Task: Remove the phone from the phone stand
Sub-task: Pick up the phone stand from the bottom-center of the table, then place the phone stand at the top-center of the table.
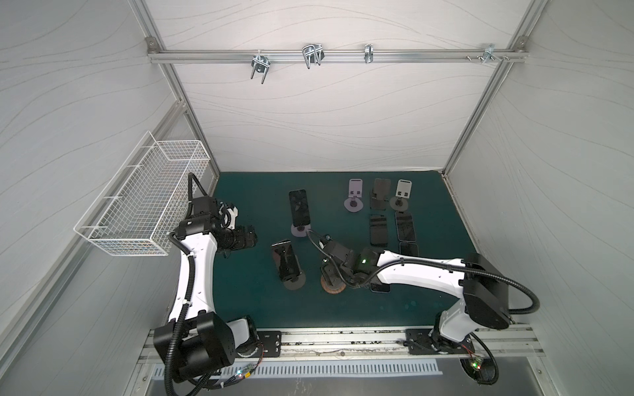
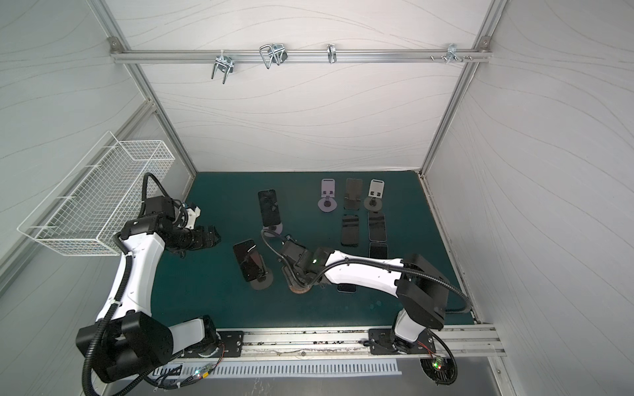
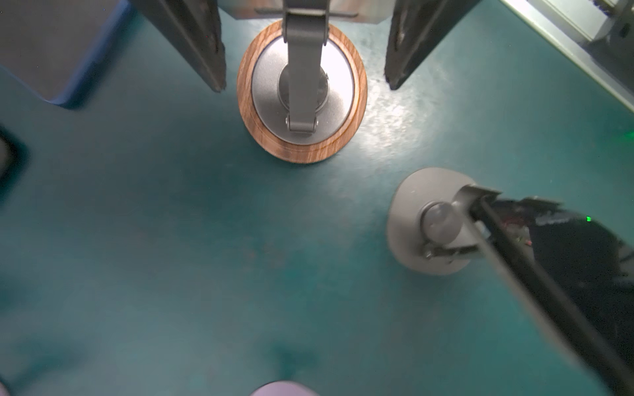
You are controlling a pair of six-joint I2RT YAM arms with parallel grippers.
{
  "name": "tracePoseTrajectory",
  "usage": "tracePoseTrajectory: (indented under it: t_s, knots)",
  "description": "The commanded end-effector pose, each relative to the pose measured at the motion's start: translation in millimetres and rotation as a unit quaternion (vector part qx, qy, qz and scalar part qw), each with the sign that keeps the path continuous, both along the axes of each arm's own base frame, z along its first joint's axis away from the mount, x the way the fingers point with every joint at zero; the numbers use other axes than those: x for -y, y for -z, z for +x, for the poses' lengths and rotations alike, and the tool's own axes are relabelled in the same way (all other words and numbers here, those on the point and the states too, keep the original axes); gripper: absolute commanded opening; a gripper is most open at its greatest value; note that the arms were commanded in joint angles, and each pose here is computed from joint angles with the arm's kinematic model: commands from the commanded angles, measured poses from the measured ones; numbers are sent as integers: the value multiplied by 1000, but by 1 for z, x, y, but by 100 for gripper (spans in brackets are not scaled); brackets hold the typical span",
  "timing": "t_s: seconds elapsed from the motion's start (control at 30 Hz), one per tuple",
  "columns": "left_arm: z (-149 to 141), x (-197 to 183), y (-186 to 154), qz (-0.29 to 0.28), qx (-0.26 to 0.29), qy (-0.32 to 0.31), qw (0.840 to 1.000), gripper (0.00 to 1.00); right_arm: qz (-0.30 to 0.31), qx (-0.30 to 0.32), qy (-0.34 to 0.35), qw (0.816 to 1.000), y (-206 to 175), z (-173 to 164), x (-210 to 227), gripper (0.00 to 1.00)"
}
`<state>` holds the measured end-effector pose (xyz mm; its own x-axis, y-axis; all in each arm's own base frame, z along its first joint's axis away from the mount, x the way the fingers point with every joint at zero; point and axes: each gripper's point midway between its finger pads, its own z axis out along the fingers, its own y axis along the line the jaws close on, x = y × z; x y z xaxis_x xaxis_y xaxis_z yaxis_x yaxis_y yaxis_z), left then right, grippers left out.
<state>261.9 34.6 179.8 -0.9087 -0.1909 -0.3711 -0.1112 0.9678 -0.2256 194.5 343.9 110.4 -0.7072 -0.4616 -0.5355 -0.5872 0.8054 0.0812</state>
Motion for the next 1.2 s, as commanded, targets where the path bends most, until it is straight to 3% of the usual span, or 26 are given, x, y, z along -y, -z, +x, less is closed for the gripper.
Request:
tracePoseTrajectory:
  t_s: [0.0,0.2,0.43,0.83,1.17]
  knots:
    - [6,-3,-7,10,19,5,1000,99,50,5,25,998,-44,27,10,60]
    - [6,-3,-8,8,19,4,1000,99,55,26,63,996,-69,90,20,62]
    - [5,-2,-6,5,17,5,1000,99,63,46,85,993,-86,165,-1,61]
    - [5,1,-5,-4,12,8,1000,99,47,82,113,989,-57,276,-30,60]
    - [5,1,-4,-6,8,8,1000,99,27,105,113,988,-22,322,-38,61]
